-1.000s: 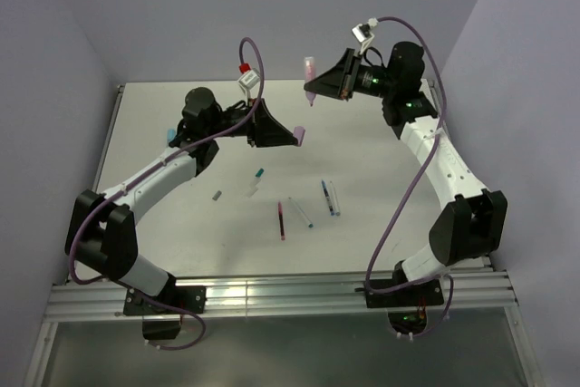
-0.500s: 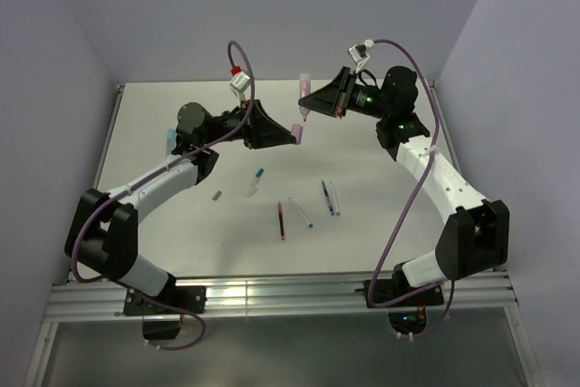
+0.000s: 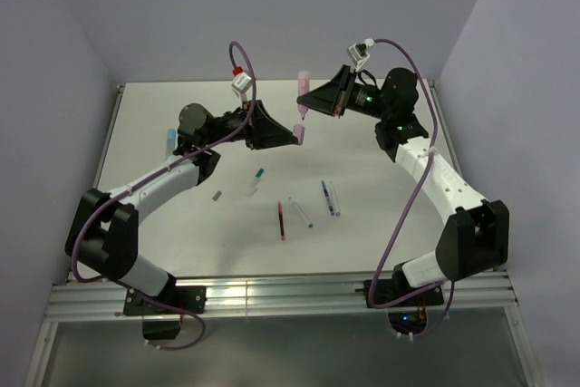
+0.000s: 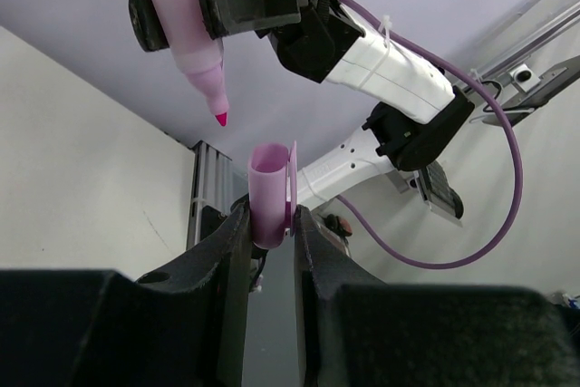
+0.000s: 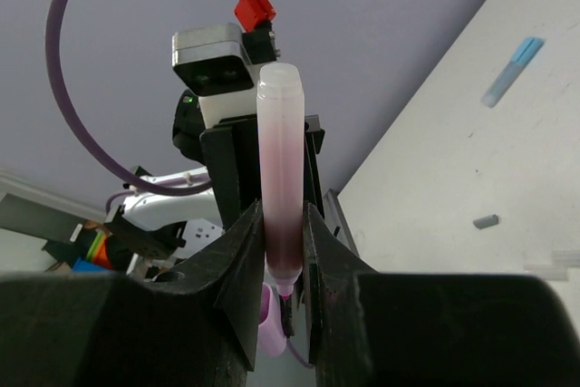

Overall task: Insert the pens into the pen caps
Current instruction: Insert the pen cap onto the pen.

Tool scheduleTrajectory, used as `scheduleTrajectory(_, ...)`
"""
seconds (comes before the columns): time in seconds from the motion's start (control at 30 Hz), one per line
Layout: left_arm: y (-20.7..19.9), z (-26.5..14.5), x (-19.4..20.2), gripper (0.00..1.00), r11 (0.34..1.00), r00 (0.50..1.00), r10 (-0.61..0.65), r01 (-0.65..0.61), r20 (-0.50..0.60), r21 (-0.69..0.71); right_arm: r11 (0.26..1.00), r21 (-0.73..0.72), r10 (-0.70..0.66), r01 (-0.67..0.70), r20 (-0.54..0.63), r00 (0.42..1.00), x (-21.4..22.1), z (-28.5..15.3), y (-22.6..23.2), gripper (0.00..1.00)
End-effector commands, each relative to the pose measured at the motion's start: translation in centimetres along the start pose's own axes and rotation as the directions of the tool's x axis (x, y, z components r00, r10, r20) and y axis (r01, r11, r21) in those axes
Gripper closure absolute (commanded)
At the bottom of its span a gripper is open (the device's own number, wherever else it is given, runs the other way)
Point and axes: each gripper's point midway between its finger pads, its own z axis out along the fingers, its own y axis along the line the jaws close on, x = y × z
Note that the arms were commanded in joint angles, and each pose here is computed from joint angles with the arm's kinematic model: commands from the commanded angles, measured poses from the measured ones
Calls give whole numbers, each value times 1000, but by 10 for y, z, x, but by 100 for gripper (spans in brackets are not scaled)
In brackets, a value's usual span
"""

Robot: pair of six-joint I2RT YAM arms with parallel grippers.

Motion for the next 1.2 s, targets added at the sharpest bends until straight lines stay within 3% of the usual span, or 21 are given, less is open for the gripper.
scheduleTrajectory(0.0,-6,3,-6,100,999,999,34,-34,17,21,997,-57,-51,52,12,999,2,-2,24,100)
scheduleTrajectory(0.5,2,2,-10,100,1000,999,22,-21,37,-13,997,-71,-29,28,-12,1000,12,-2,27,100)
scheduleTrajectory(1.17,14,-8,-33,100,1000,988,-25,26,153,-8,998,-48,40,-42,-52,998,38,13,4,100)
